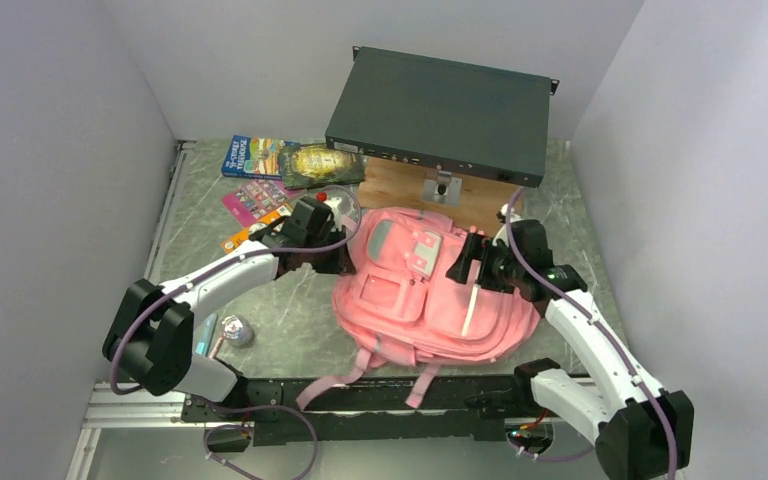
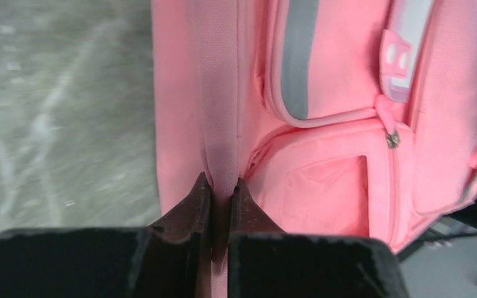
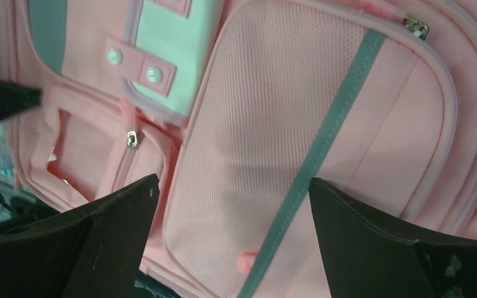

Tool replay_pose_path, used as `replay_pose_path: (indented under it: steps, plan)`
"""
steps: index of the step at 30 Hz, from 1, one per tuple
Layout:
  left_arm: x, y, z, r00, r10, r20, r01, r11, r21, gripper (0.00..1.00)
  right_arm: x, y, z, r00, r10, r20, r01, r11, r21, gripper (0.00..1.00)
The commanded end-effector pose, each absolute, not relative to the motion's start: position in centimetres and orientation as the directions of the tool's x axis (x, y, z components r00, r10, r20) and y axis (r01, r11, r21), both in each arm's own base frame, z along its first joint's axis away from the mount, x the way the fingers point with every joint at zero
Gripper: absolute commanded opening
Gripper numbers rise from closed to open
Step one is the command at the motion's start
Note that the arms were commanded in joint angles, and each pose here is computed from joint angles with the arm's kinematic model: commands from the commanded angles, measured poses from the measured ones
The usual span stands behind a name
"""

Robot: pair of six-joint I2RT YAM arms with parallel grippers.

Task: Pack the student bag
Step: Adjust the student bag at the center of the board.

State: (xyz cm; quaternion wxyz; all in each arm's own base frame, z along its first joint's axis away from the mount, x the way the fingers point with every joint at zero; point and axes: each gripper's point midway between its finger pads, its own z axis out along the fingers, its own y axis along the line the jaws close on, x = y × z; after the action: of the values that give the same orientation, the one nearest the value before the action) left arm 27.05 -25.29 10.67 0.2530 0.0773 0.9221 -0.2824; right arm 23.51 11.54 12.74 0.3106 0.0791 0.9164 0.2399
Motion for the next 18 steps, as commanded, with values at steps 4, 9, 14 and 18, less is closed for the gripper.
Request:
replay_pose_path:
  steps: [4,9,14,18]
  plan:
    - [32.4,-17.9,13.2,-0.755,0.073,-0.651,0.187,0.976,-0.108,0.0,24.5,12.1,14.1,-0.749,0.221,-0.625,-0.038,0.927,0.374,0.94]
    - [32.3,-16.9,14.9,-0.738,0.085,-0.67,0.181,0.981,-0.075,0.03,25.3,9.0,14.6,-0.693,0.258,-0.674,0.092,0.958,0.271,0.98]
    - [30.7,-18.3,17.5,-0.706,0.026,-0.708,0.237,0.95,-0.202,0.66,26.3,8.7,14.8,-0.679,0.318,-0.662,0.079,0.927,0.366,0.99]
    - [28.6,-19.2,19.2,-0.695,-0.046,-0.717,0.267,0.91,-0.318,0.9,26.8,10.2,14.8,-0.712,0.356,-0.605,0.003,0.863,0.504,0.87]
